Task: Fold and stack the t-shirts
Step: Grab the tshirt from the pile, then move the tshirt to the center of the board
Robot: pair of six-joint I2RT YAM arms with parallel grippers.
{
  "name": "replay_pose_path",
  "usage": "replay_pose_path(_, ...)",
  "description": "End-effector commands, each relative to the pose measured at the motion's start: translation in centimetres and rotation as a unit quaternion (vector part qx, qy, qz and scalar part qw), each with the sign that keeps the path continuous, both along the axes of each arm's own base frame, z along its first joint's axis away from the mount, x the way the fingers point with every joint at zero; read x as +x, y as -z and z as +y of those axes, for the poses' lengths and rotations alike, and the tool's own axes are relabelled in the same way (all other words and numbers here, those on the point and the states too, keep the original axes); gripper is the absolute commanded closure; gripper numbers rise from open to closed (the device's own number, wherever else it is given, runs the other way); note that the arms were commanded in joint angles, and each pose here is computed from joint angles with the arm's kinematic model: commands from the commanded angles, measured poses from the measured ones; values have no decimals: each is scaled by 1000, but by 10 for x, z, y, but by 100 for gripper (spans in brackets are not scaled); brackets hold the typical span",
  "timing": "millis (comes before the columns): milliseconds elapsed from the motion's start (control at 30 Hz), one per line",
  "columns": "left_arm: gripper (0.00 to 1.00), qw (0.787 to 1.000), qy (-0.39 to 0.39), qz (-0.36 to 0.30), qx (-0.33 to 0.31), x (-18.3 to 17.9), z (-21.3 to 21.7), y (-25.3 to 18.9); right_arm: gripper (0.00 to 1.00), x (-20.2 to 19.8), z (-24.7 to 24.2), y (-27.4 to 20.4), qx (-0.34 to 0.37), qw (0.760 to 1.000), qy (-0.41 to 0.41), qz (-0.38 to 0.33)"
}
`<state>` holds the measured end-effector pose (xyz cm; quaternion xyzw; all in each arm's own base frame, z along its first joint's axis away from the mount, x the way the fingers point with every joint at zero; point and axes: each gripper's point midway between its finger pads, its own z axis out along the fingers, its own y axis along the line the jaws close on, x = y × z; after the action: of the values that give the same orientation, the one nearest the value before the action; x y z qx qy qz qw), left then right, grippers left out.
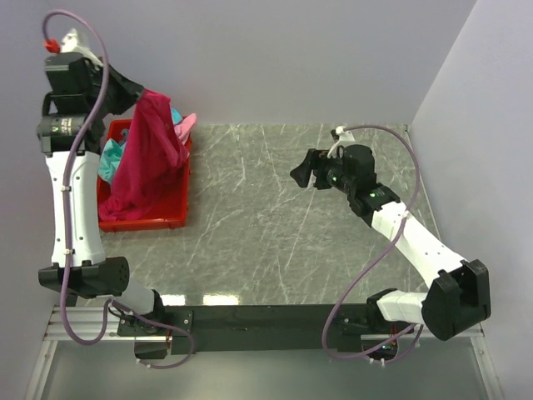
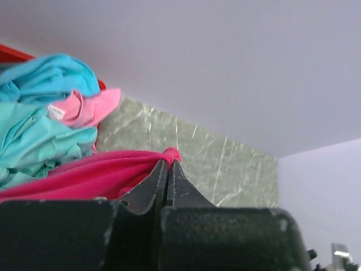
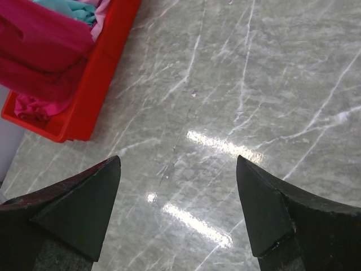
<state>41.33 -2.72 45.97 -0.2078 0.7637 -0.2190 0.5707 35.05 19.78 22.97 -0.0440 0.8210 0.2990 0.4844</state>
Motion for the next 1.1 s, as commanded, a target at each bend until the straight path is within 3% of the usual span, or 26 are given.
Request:
replay_pose_path(0,100,991,25,-130,-28,-22,4,-83,11,7,12,-27,-3,999,-20,-41)
replay_pose_path(200,100,979,30,-198,-38,-33,11,-127,11,10,23,-37,-8,998,-36,-53)
replay_pose_path(467,100,947,120,-283,-95,-54,-19,-179,11,30,56,-87,-6,992,-77,-99)
replay_pose_path(833,99,864,265,-407,-131,-97,-57,-251,11,29,71,-118,26,985,-104,-132)
replay_pose_path(933,99,849,291,-410,-161,-95,-63,-253,11,29,69,-125,32,985,-97,-137)
replay_pose_path(1067,99,835,318,-424,-151,-89,-88,-260,11,28,58,-129,25,986,-73,-148)
